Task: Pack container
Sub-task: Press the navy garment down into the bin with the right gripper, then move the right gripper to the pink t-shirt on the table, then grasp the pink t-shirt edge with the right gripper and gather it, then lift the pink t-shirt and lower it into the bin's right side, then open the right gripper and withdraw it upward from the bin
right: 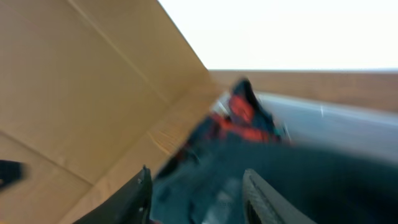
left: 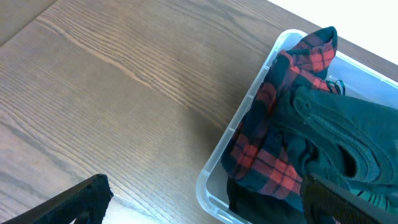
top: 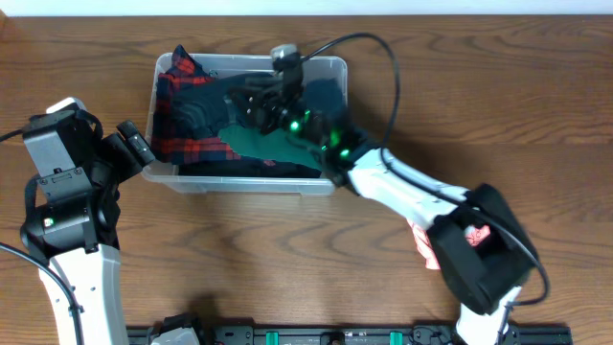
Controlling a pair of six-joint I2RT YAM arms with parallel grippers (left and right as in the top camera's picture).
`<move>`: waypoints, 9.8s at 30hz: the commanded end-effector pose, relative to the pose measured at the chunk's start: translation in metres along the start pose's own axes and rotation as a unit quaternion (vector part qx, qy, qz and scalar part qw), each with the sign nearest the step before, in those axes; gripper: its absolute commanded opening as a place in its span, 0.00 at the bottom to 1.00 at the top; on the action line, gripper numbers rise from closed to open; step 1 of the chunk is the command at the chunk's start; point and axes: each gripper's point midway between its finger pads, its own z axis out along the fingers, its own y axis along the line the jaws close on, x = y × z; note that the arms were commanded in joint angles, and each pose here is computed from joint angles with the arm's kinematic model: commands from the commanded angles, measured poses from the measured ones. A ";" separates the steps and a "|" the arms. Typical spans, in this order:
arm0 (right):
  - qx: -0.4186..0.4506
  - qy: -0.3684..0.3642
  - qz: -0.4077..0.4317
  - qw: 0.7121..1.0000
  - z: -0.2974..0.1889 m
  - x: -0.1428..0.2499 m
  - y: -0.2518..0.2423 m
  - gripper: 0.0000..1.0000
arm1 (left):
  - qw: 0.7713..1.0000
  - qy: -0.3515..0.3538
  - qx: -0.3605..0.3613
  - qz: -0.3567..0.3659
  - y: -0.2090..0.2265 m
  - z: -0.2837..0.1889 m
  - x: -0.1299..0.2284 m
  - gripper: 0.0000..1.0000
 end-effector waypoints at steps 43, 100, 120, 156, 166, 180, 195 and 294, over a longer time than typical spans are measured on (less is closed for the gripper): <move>0.578 0.256 0.240 0.737 -0.519 0.056 -0.194 0.86 | 1.000 0.000 -0.007 -0.009 0.003 0.000 0.000 0.98; 0.589 0.174 0.377 0.693 -0.490 0.114 -0.298 0.01 | 1.000 0.000 -0.008 -0.009 0.003 0.000 0.001 0.98; 0.544 0.150 0.464 0.683 -0.467 0.121 -0.280 0.37 | 1.000 0.000 -0.008 -0.009 0.003 0.000 0.001 0.98; 0.452 0.124 0.375 0.799 -0.419 0.081 -0.291 0.62 | 1.000 0.000 -0.007 -0.009 0.003 0.000 0.000 0.98; 0.531 0.167 0.388 0.735 -0.458 0.109 -0.291 0.63 | 1.000 0.000 -0.008 -0.009 0.003 0.000 0.001 0.98; 0.519 0.097 0.377 0.761 -0.435 0.124 -0.308 0.43 | 1.000 0.000 -0.007 -0.009 0.003 0.000 0.000 0.98; 0.351 0.026 0.376 0.857 -0.381 0.074 -0.285 0.01 | 1.000 0.000 -0.007 -0.009 0.003 0.000 0.000 0.98; 0.193 -0.018 0.183 0.964 -0.298 -0.040 -0.246 0.99 | 1.000 0.000 -0.007 -0.009 0.003 0.000 0.000 0.98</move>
